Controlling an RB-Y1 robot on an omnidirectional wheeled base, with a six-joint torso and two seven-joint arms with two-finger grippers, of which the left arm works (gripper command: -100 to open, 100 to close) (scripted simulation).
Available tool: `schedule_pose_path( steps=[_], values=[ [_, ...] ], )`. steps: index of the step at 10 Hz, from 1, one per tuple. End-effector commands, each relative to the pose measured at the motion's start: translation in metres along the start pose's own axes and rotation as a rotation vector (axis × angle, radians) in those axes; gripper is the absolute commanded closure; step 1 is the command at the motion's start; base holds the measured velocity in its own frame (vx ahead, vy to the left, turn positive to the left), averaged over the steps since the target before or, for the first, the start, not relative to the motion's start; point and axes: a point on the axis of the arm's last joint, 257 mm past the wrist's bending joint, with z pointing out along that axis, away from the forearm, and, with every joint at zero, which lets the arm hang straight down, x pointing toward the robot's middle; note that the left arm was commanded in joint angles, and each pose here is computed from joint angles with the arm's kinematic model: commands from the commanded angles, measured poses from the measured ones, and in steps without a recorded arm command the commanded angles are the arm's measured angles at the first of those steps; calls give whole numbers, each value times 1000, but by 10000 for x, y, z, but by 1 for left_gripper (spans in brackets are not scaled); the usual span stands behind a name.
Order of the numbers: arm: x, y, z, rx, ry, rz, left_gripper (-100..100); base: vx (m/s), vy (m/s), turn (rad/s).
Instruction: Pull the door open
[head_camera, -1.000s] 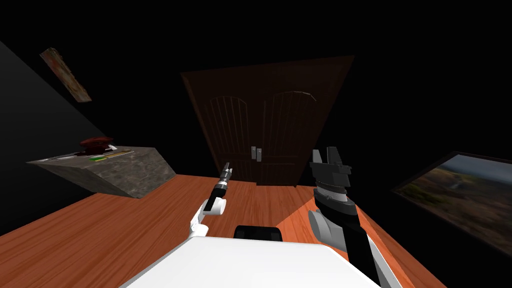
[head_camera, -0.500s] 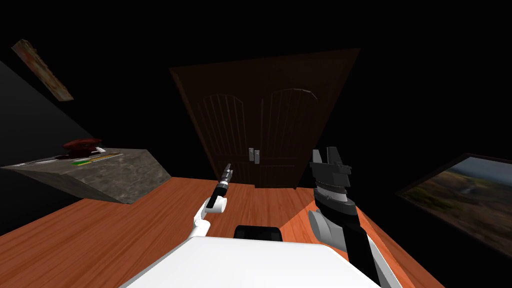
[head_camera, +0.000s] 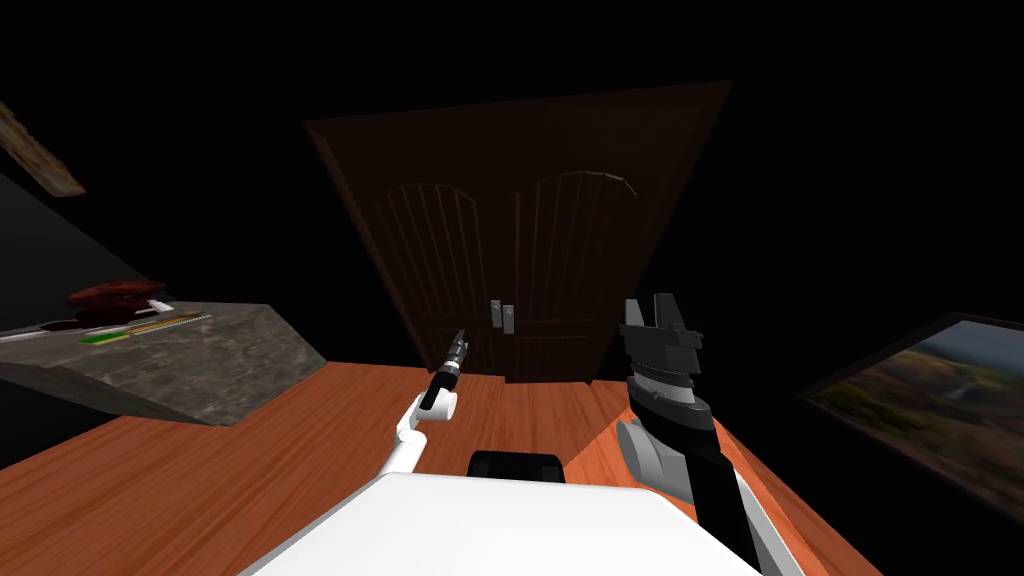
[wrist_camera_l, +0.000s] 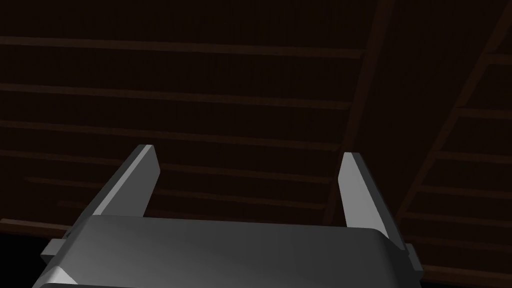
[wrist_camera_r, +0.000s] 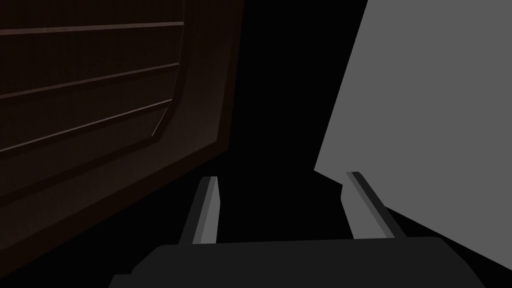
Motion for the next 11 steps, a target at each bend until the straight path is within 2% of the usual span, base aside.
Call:
schedule_pose_path(
  steps=[1, 6, 7, 8, 9, 10, 11],
  values=[
    [14, 105, 33, -27, 3, 0, -100, 199, -77, -59],
    [159, 242, 154, -66, 21, -7, -100, 173, -77, -53],
    [131, 237, 140, -62, 18, -6, -100, 92, -44, -9],
    [-203, 362, 51, -91, -25, 12, -100, -59, 35, 128],
    [-203, 362, 51, -91, -25, 12, -100, -94, 44, 74],
    [-455, 429, -13, -107, -57, 24, -100, -76, 26, 43],
    [-455, 429, -13, -107, -57, 24, -100, -50, 21, 32]
  ],
)
